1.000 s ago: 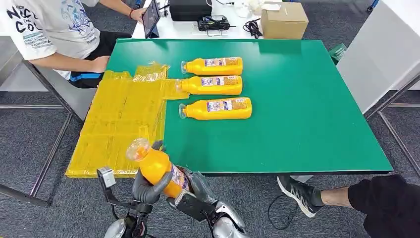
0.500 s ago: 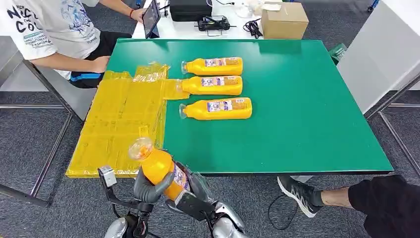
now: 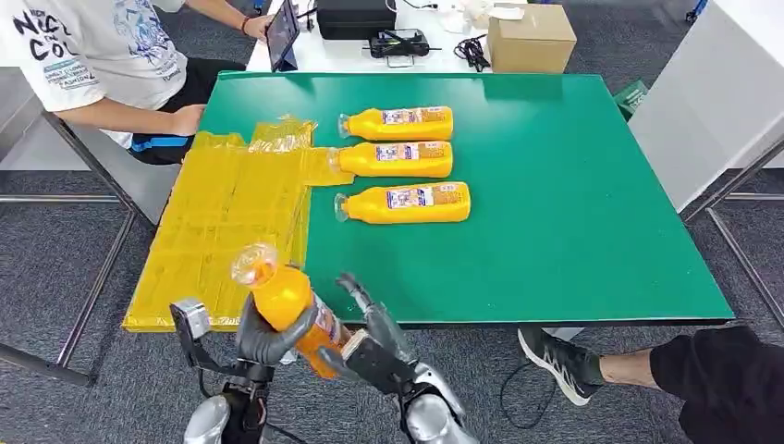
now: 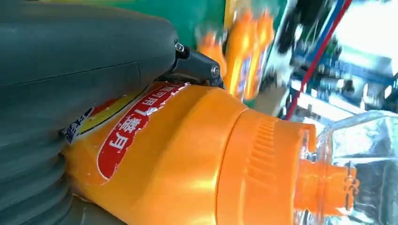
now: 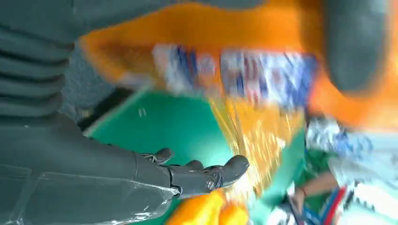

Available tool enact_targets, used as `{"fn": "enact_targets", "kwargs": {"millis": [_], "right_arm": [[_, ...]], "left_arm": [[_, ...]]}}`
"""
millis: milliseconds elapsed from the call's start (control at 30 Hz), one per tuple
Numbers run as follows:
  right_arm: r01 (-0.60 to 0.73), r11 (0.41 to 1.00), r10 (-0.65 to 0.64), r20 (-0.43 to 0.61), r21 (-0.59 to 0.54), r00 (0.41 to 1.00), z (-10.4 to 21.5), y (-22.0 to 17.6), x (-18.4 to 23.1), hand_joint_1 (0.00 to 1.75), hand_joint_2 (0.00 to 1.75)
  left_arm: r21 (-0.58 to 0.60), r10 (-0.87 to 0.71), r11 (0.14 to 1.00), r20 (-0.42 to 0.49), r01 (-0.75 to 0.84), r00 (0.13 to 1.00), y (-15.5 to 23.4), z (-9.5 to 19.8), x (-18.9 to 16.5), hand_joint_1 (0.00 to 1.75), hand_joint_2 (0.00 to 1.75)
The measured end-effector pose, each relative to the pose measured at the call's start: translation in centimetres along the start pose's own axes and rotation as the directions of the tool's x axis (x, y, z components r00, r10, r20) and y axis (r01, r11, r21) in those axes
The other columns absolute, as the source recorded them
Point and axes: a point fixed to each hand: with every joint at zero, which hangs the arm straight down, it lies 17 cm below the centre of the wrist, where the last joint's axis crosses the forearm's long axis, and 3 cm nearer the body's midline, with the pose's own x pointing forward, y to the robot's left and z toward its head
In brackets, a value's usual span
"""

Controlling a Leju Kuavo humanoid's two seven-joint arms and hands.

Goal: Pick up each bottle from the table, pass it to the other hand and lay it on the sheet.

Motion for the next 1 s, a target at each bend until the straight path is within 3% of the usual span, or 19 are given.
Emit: {"fn": "enact_targets", "kwargs": {"millis": [133,200,267,333,467,567,700,800,867,1000], "right_arm": [[0.005,0.995,0.002,0.069,-0.102,0.998,-0.2,-3.5,2.9,0.0,0.0],[0.053,0.978,-0.022,0.154,-0.201,0.988,-0.1,-6.6,5.6,0.0,0.0],[0.119,0.945,-0.044,0.24,-0.306,0.97,0.3,-10.5,8.4,0.0,0.0],[0.146,0.918,-0.037,0.289,-0.368,0.957,1.0,-13.0,10.2,0.0,0.0],[0.166,0.885,-0.011,0.338,-0.435,0.941,2.3,-15.5,12.0,0.0,0.0],[0.207,0.84,0.015,0.403,-0.501,0.915,3.4,-18.2,13.7,0.0,0.0],[0.231,0.834,0.002,0.422,-0.501,0.907,3.3,-19.3,14.3,0.0,0.0],[0.261,0.84,-0.013,0.463,-0.476,0.886,2.6,-19.8,15.5,0.0,0.0],[0.274,0.847,-0.021,0.485,-0.456,0.874,2.0,-19.9,16.2,0.0,0.0],[0.281,0.858,-0.036,0.497,-0.429,0.867,1.3,-19.3,16.5,0.0,0.0]], "left_arm": [[0.09,-0.237,0.968,0.032,0.233,0.971,3.6,-1.7,2.1,1.75,1.75],[0.146,-0.432,0.895,0.048,0.422,0.901,5.6,-2.7,4.0,1.75,1.75],[0.207,-0.638,0.759,0.05,0.617,0.768,7.3,-3.8,6.5,1.75,1.75],[0.238,-0.721,0.682,0.061,0.691,0.691,8.0,-4.6,8.5,1.75,1.75],[0.286,-0.777,0.618,0.082,0.732,0.624,8.5,-5.1,10.8,1.75,1.75],[0.338,-0.897,0.434,0.075,0.835,0.436,8.8,-6.0,13.1,1.75,1.75],[0.361,-0.98,0.198,0.06,0.911,0.189,8.4,-8.3,15.7,1.75,1.75],[0.287,-0.996,-0.062,0.044,0.956,-0.077,8.2,-10.7,15.0,1.75,1.75],[0.2,-0.976,-0.197,0.053,0.96,-0.211,8.9,-12.0,12.3,1.75,1.75],[0.122,-0.951,-0.281,0.094,0.952,-0.293,10.1,-12.8,8.1,1.75,1.75]]}}
